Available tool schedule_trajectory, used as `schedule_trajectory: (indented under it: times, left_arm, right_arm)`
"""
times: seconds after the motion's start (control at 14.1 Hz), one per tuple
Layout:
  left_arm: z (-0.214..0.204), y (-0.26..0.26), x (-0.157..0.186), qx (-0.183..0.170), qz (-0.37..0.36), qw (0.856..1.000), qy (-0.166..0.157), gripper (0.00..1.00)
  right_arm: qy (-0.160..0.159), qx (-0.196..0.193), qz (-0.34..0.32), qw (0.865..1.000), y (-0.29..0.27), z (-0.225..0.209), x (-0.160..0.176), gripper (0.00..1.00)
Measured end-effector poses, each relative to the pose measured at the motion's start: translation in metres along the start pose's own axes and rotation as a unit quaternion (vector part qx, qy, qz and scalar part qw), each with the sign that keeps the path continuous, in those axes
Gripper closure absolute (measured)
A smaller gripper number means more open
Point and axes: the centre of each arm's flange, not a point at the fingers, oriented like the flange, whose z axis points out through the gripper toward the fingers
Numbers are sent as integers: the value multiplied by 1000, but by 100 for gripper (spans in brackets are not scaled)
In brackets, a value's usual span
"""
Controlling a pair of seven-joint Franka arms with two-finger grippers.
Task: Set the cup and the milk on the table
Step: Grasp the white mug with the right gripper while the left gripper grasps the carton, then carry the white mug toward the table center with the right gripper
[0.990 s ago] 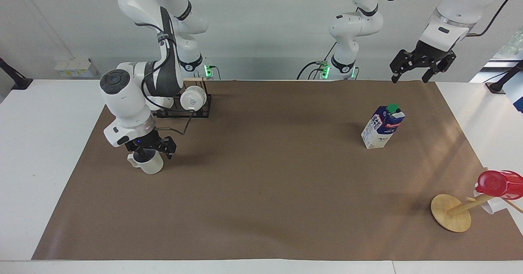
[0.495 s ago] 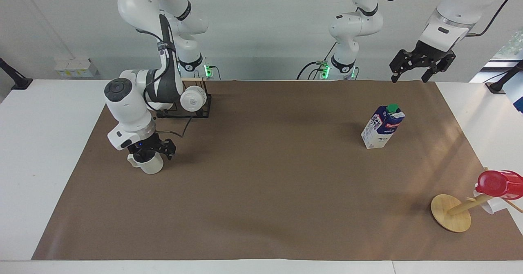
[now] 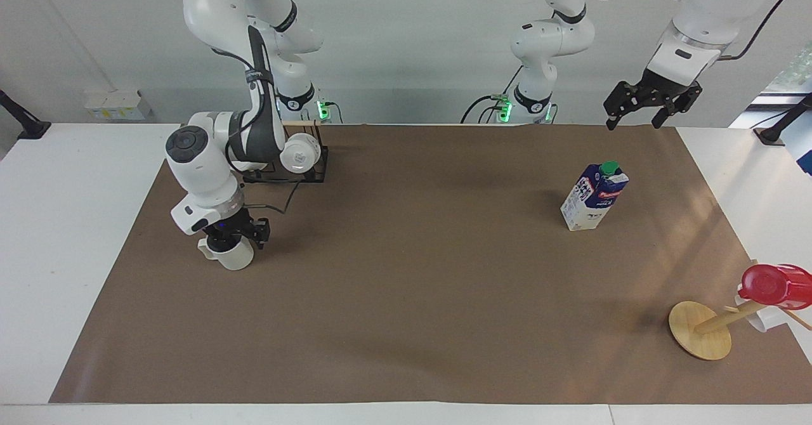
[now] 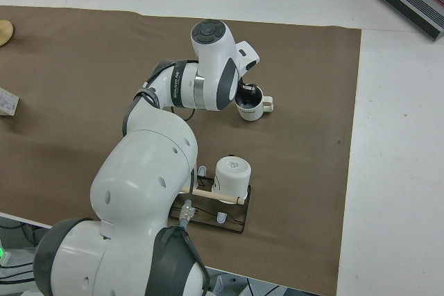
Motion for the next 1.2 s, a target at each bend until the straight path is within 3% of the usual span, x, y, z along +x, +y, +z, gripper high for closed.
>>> schedule_trajectory:
  times: [0.28, 0.57, 0.85, 1.2]
  left_arm:
    - [28, -4, -1, 2, -6, 1000, 0, 0]
    - [59, -6, 0, 3, -8, 1000, 4, 0]
    - [80, -9, 1, 4, -8, 1000, 8, 0]
    - [97, -28, 0, 4, -1, 1000, 8, 0]
  right_arm:
    - [0, 0, 1, 1000, 1, 0, 0, 94]
    - [2, 0, 3, 1000, 1, -1, 1, 96]
    - [26, 1, -6, 1000, -11, -29, 15, 96]
    - [30, 6, -21, 999, -95, -90, 28, 96]
